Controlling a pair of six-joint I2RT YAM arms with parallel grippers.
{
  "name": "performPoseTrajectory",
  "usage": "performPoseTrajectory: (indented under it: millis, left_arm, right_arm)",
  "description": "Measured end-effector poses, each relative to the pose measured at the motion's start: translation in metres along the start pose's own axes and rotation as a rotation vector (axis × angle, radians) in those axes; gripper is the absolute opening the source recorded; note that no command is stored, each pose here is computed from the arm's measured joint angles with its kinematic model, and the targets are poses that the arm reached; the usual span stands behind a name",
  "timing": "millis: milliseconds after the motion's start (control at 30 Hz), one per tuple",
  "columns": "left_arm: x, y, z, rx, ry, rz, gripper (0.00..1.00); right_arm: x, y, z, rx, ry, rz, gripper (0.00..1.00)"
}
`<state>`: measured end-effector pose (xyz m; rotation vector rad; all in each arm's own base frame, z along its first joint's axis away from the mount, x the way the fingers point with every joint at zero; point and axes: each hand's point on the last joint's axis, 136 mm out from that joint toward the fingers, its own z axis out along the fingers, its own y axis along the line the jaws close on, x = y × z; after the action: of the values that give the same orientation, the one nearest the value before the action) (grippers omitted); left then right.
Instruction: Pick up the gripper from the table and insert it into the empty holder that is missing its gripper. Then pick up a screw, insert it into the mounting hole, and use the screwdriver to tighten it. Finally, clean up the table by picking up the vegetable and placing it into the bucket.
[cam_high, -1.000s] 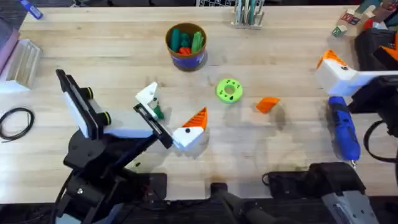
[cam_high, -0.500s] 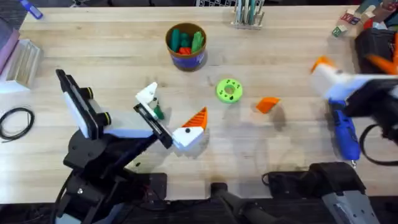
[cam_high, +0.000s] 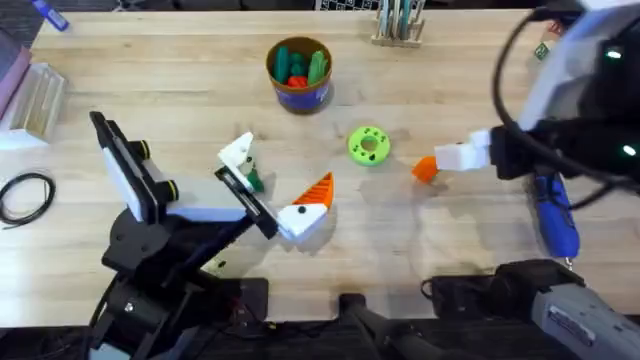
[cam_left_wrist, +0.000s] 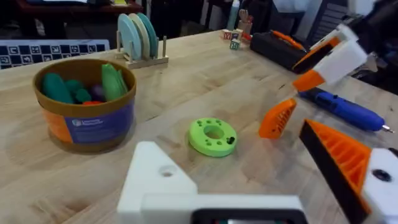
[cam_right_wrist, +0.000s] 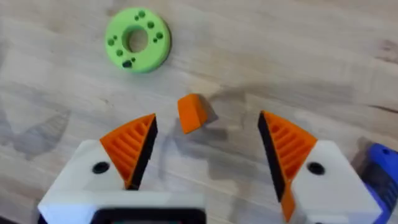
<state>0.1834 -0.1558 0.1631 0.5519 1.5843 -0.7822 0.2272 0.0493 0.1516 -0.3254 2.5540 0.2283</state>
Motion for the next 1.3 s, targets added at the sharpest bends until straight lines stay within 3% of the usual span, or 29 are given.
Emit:
performPoseTrajectory:
  millis: [133, 300, 467, 600, 800, 900, 967, 1033, 1067, 1300]
  left_arm:
    - [0.000, 0.000, 0.000, 0.000, 0.000, 0.000, 0.987]
    - [0.000, 0.000, 0.000, 0.000, 0.000, 0.000, 0.987]
    - [0.000, 0.000, 0.000, 0.000, 0.000, 0.000, 0.986]
    - [0.000, 0.000, 0.000, 0.000, 0.000, 0.000, 0.986]
    - [0.000, 0.000, 0.000, 0.000, 0.000, 0.000, 0.986]
    - [0.000, 0.000, 0.000, 0.000, 0.000, 0.000, 0.987]
    - [0.000, 0.000, 0.000, 0.000, 0.000, 0.000, 0.986]
    - [0.000, 0.000, 0.000, 0.000, 0.000, 0.000, 0.987]
    - [0.000, 0.000, 0.000, 0.000, 0.000, 0.000, 0.986]
    - [0.000, 0.000, 0.000, 0.000, 0.000, 0.000, 0.987]
  right_arm:
    - [0.012, 0.003, 0.022, -0.035, 0.121, -0.017, 0.992]
    - [0.027, 0.022, 0.044, -0.096, 0.243, -0.183, 0.992]
    - [0.035, 0.024, 0.056, -0.047, 0.314, -0.326, 0.959]
    - [0.035, 0.022, 0.058, -0.019, 0.320, -0.370, 0.835]
    - [0.034, 0.018, 0.058, 0.005, 0.320, -0.379, 0.570]
    - [0.033, 0.018, 0.057, 0.008, 0.319, -0.379, 0.501]
    - [0.032, 0.018, 0.057, 0.010, 0.314, -0.378, 0.362]
    - [0.029, 0.018, 0.056, 0.011, 0.308, -0.377, 0.101]
    - [0.028, 0.018, 0.056, 0.012, 0.304, -0.373, 0.030]
    - [-0.001, 0.023, 0.015, 0.026, 0.209, -0.350, 0.012]
